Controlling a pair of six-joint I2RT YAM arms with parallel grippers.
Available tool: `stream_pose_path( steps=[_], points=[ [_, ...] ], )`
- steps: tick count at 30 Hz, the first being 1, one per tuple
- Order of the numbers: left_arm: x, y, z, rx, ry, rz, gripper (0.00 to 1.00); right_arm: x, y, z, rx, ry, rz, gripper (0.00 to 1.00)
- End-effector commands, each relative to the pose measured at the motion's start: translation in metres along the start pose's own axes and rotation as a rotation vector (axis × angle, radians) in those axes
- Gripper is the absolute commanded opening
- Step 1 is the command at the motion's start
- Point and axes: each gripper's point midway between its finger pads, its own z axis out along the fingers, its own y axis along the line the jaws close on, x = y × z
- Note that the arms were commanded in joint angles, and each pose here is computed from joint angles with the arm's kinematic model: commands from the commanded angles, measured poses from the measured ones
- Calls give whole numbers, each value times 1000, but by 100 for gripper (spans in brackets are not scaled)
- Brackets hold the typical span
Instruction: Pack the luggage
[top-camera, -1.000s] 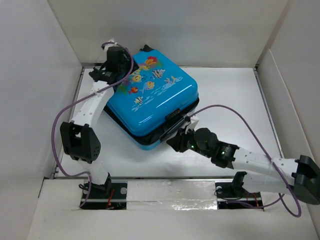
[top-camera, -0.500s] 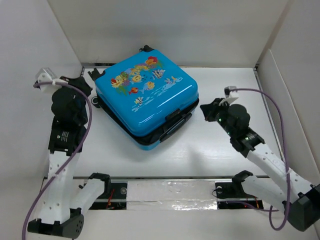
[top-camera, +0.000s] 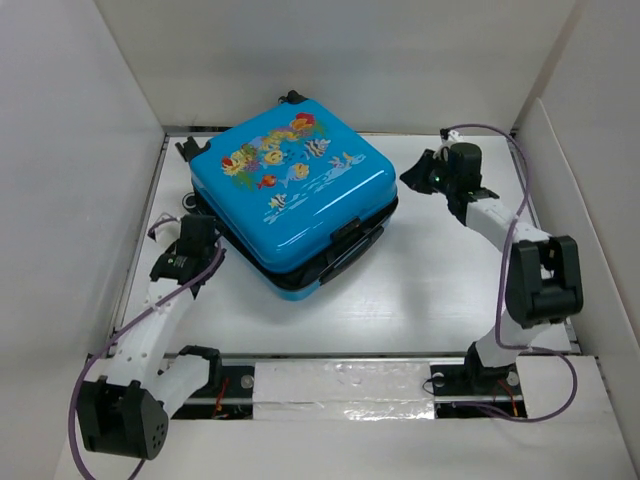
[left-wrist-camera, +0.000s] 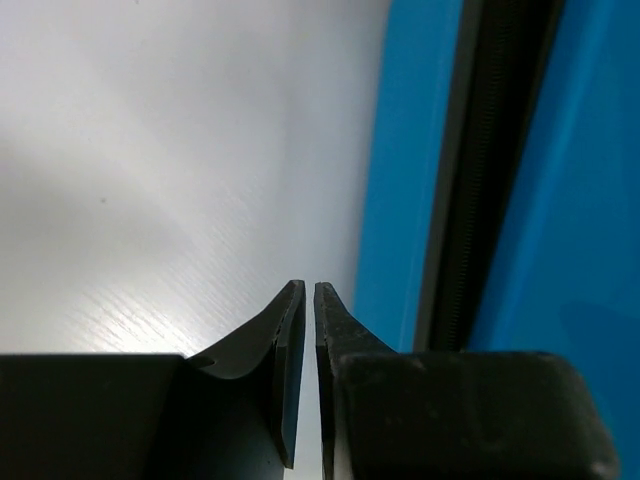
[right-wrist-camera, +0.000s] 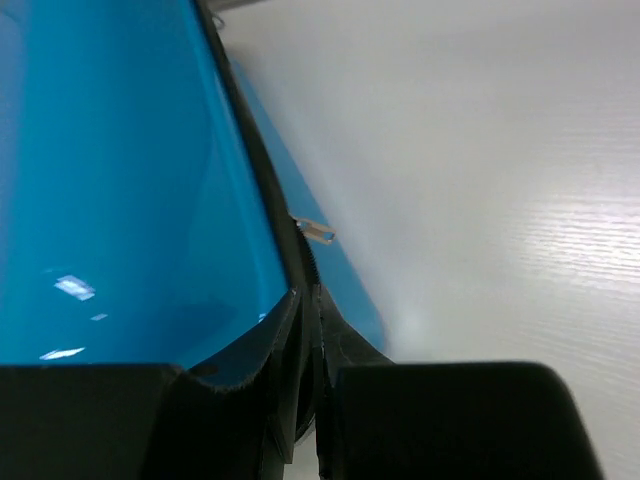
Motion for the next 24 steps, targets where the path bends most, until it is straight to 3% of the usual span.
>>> stream_pose_path(
  steps=[1,6,11,18,19,24],
  points=[
    [8,3,9,-6,3,-74,8,-7,11,22,-126,14,23,14],
    [15,-23,29,68,35,-66,13,34,32,56,-205,152,25,15],
    [7,-69,43,130,71,-34,12,67,63,54,-299,186,29,15],
    [19,-126,63,313,139,25,13,121,107,-3,-388,144,-24,14],
    [18,-134,63,344,138,24,13,145,101,-12,-358,172,-24,14],
    [33,-157,69,393,173,65,14,197,159,-68,-449,194,-45,14]
  ],
)
